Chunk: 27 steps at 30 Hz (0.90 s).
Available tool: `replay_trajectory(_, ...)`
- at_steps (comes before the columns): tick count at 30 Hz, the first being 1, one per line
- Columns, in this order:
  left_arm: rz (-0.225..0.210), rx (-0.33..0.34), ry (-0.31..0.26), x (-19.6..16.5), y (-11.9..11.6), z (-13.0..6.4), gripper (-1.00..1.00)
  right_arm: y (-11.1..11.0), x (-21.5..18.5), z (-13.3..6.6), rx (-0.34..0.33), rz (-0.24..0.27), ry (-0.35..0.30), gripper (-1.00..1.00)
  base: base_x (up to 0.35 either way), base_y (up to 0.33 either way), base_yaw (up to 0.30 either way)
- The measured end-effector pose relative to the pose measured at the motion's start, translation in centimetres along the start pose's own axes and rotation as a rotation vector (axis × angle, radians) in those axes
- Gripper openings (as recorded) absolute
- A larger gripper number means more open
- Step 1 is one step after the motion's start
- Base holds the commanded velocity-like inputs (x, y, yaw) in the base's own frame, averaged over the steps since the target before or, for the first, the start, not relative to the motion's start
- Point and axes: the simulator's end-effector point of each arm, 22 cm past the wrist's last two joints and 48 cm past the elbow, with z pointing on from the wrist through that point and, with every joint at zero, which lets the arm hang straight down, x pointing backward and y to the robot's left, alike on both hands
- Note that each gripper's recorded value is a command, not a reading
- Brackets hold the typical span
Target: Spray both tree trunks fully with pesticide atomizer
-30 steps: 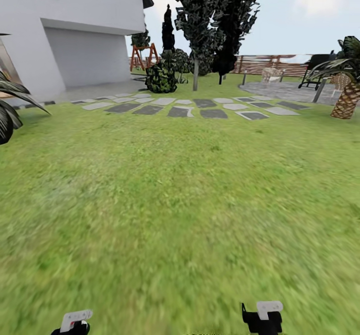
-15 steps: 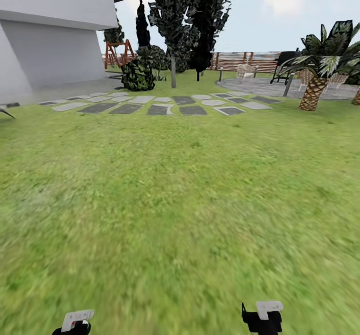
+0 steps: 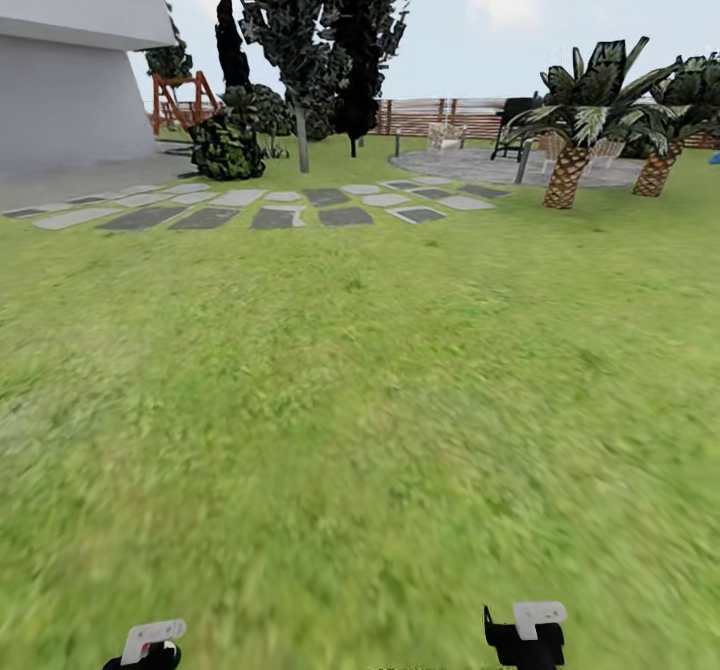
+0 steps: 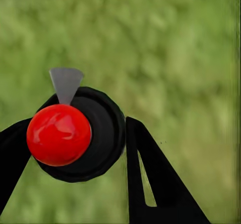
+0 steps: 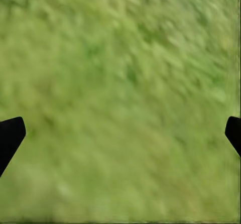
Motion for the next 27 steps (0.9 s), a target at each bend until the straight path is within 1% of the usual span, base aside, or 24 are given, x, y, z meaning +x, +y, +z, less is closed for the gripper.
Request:
replay_trajectory(9,-0.002,-0.004,0.006,0.3,0.1,0.1,-1.00,0.0,0.4,0.0,-0.001,-0.002,0.007,1.00,0.002,-0.014,-0.272)
replay_trajectory(18,0.001,-0.004,0.016,0.8,0.1,0.1,-1.00,0.1,0.7,0.1,-0.001,-0.003,0.015,1.00,0.067,-0.242,-0.272)
replay_trajectory(27,0.001,-0.005,0.023,1.1,0.2,0.2,-1.00,0.1,1.1,0.1,-0.002,-0.004,0.022,1.00,0.007,-0.269,-0.276)
